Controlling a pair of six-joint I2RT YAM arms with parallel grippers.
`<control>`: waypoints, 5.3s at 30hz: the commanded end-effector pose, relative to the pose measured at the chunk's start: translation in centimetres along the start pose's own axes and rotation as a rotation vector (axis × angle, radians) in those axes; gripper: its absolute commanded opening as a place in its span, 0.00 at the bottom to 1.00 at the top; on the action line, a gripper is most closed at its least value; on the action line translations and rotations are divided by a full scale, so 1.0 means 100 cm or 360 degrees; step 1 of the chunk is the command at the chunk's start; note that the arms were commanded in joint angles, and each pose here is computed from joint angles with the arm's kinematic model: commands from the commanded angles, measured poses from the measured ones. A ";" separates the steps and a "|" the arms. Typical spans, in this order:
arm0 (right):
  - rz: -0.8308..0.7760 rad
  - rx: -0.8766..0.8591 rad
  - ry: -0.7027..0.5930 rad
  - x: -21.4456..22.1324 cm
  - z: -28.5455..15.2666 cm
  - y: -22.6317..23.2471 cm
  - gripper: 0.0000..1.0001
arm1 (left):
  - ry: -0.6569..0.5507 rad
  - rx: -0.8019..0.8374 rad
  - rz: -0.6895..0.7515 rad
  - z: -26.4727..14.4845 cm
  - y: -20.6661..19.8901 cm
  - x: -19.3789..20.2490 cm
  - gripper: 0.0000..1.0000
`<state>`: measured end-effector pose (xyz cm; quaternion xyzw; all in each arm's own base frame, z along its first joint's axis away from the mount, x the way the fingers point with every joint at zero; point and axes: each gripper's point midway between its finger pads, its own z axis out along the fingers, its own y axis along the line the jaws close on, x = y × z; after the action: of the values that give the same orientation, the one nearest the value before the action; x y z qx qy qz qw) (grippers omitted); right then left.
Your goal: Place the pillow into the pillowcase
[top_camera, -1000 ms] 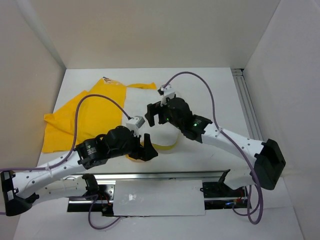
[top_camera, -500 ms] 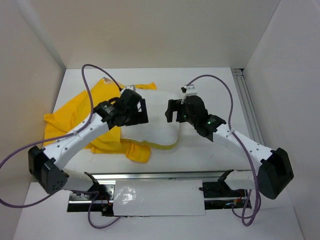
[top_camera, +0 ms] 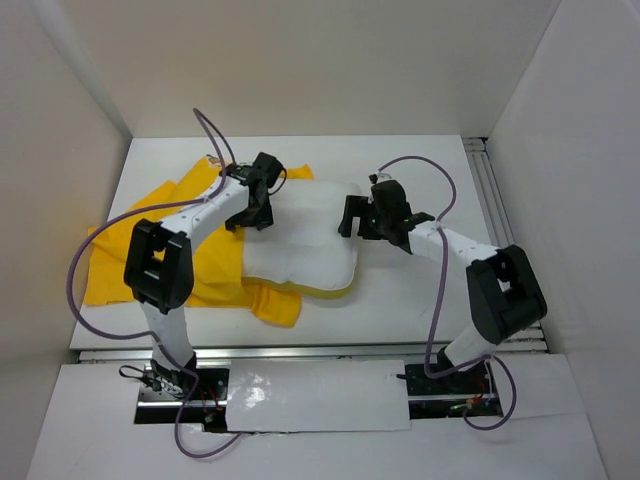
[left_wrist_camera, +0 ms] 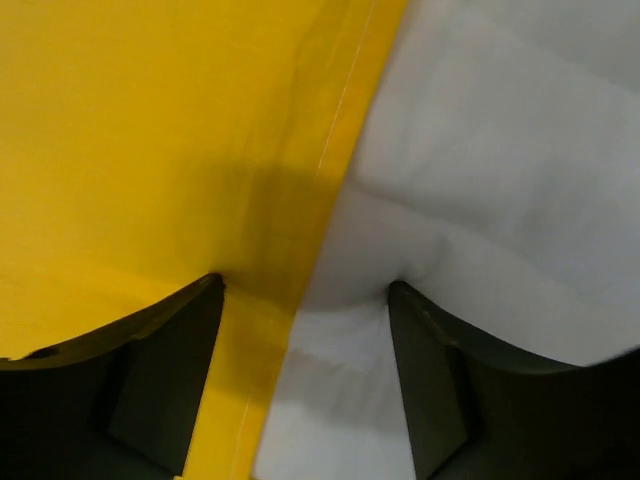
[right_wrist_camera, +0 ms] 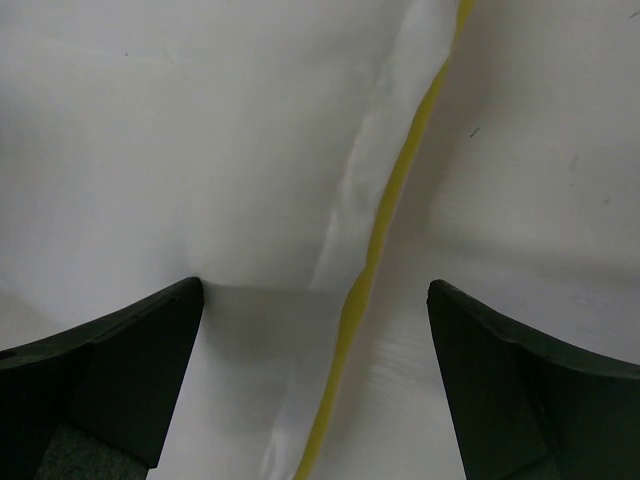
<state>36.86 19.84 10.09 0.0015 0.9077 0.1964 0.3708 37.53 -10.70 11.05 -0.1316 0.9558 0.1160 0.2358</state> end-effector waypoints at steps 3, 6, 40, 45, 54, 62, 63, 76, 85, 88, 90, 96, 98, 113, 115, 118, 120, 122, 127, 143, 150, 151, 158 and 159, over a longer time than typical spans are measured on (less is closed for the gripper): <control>0.0019 -0.0183 -0.0091 -0.028 0.020 0.027 1.00 | -0.0017 -0.0237 -0.0046 0.010 0.024 -0.018 0.56; 0.0036 -0.0195 -0.0033 -0.022 0.034 0.028 1.00 | 0.0002 -0.0265 -0.0107 0.010 0.033 -0.020 0.40; 0.0048 -0.0418 0.0065 -0.002 0.070 0.065 0.95 | -0.0305 0.0308 -0.0163 -0.045 0.028 -0.059 0.00; -0.0046 -0.0676 0.0002 -0.013 0.065 0.110 0.00 | -0.0450 0.0570 -0.0085 -0.089 -0.004 -0.076 0.00; -0.0355 -0.0899 -0.0774 -0.066 -0.089 0.177 0.00 | -0.0608 0.1018 0.0131 -0.183 -0.076 -0.068 0.00; -0.0274 -0.0811 -0.1032 -0.041 -0.127 0.147 0.00 | -0.0717 0.1363 0.0282 -0.269 -0.111 -0.032 0.00; -0.0273 -0.0741 -0.0987 -0.036 -0.119 0.139 0.00 | -0.0721 0.1363 0.0297 -0.272 -0.111 -0.026 0.00; -0.0273 -0.0037 -0.0597 0.024 -0.126 0.030 1.00 | -0.0560 0.0824 0.0139 -0.174 -0.090 -0.014 0.00; -0.0894 -0.0208 -0.0569 -0.031 -0.073 0.090 1.00 | -0.0531 0.0737 0.0094 -0.153 -0.087 -0.029 0.00; -0.0922 -0.0316 -0.0481 -0.047 -0.035 0.103 1.00 | -0.0541 0.0733 0.0071 -0.154 -0.084 -0.035 0.00; -0.0940 -0.0371 -0.0513 -0.071 -0.022 0.107 1.00 | -0.0546 0.0716 0.0044 -0.153 -0.077 -0.042 0.00; -0.1111 -0.0745 -0.0275 -0.051 0.058 0.114 0.94 | -0.0582 0.0706 0.0006 -0.154 -0.066 -0.060 0.00; -0.1157 -0.0825 -0.0264 -0.052 0.068 0.124 0.91 | -0.0599 0.0727 0.0027 -0.159 -0.069 -0.064 0.00; -0.1206 -0.1049 -0.0764 -0.065 -0.030 0.185 0.00 | -0.0572 0.0690 -0.0099 -0.146 -0.082 -0.097 0.00; -0.1139 -0.1016 -0.0794 -0.046 -0.044 0.181 0.00 | -0.0584 0.0736 -0.0114 -0.155 -0.089 -0.101 0.00; -0.1045 -0.1076 -0.0924 -0.038 -0.072 0.187 0.00 | -0.0650 0.0897 -0.0118 -0.189 -0.110 -0.099 0.00; -0.0974 -0.1027 -0.1021 -0.049 -0.077 0.186 0.00 | -0.0670 0.1053 -0.0039 -0.217 -0.128 -0.083 0.00; -0.0904 -0.1017 -0.1055 -0.047 -0.079 0.192 0.00 | -0.0682 0.1183 0.0024 -0.241 -0.140 -0.070 0.00; -0.0614 -0.0873 -0.1327 -0.074 -0.088 0.181 0.00 | -0.0629 0.1594 0.0355 -0.304 -0.169 0.020 0.00; -0.0004 -0.0616 -0.1475 -0.076 -0.122 0.101 0.00 | -0.0105 0.1524 0.0584 -0.226 -0.167 0.180 0.00; -0.0121 -0.0512 -0.1265 -0.060 -0.102 0.094 0.00 | -0.0083 0.1204 0.0565 -0.197 -0.166 0.173 0.14; -0.0125 -0.0505 -0.1252 -0.060 -0.103 0.095 0.00 | -0.0071 0.1109 0.0576 -0.191 -0.157 0.170 0.23; -0.0270 -0.0511 -0.1172 -0.044 -0.099 0.087 0.00 | -0.0294 0.0835 0.0362 -0.202 -0.129 0.082 0.95; -0.0294 -0.0523 -0.1184 -0.045 -0.102 0.089 0.00 | -0.0345 0.0838 0.0335 -0.209 -0.126 0.065 1.00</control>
<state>31.95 23.84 17.53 -0.0727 0.7228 0.2645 0.6343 23.86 -33.03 20.41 0.0947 0.9389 -0.1377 0.3007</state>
